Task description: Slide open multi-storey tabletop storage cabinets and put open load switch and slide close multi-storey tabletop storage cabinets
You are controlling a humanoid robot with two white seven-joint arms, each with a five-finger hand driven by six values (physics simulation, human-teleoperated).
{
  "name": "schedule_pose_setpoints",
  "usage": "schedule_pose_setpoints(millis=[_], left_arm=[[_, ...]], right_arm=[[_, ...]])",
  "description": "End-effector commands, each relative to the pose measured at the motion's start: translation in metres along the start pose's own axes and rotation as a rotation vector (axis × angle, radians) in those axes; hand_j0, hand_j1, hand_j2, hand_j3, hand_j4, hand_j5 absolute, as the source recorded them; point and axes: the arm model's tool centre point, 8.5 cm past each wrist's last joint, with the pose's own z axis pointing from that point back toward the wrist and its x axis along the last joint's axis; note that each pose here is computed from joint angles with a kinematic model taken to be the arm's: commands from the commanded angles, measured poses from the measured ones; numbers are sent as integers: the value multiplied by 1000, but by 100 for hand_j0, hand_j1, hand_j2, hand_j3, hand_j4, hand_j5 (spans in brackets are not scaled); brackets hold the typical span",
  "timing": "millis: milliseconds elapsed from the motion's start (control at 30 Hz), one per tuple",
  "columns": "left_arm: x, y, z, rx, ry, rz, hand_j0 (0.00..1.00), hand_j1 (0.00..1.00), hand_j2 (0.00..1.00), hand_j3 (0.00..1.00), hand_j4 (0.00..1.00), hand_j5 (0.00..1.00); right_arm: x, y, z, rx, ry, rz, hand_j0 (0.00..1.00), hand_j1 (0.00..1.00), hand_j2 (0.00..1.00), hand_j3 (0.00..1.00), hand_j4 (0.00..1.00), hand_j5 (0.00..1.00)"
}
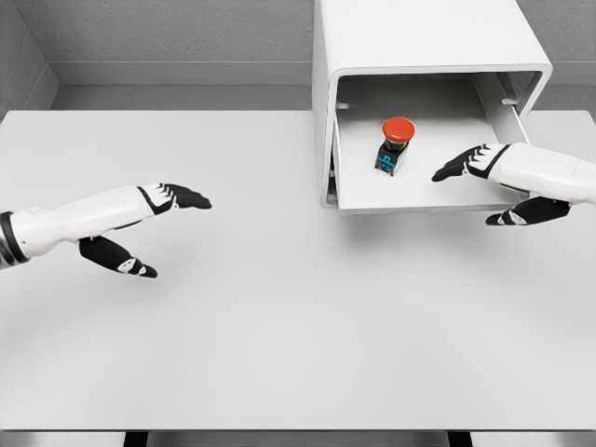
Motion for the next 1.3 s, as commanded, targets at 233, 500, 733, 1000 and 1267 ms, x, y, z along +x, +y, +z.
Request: schedule_pose_setpoints(millis=[233,500,733,1000,1267], left_arm=[[-3,1,2,8,11,7,100,100,100,100,100,100],[-5,1,4,9,19,10,100,100,100,100,100,100],[-5,1,4,9,19,10,100,100,100,100,100,100],[-5,1,4,9,19,10,100,100,100,100,100,100],[-5,1,4,9,19,10,100,100,100,100,100,100]], right_arm=[[-5,-2,-3,-19,8,-11,86,86,86,86,86,86],[-5,-4,-7,-27,0,-9,86,86,86,86,86,86],[-4,-6,-13,-21,-13,-7,86,86,86,86,86,86],[-7,-10,-17,-29,-12,-5,86,86,86,86,86,86],[-9,-13,-20,-34,-12,-7,86,86,86,86,86,86]])
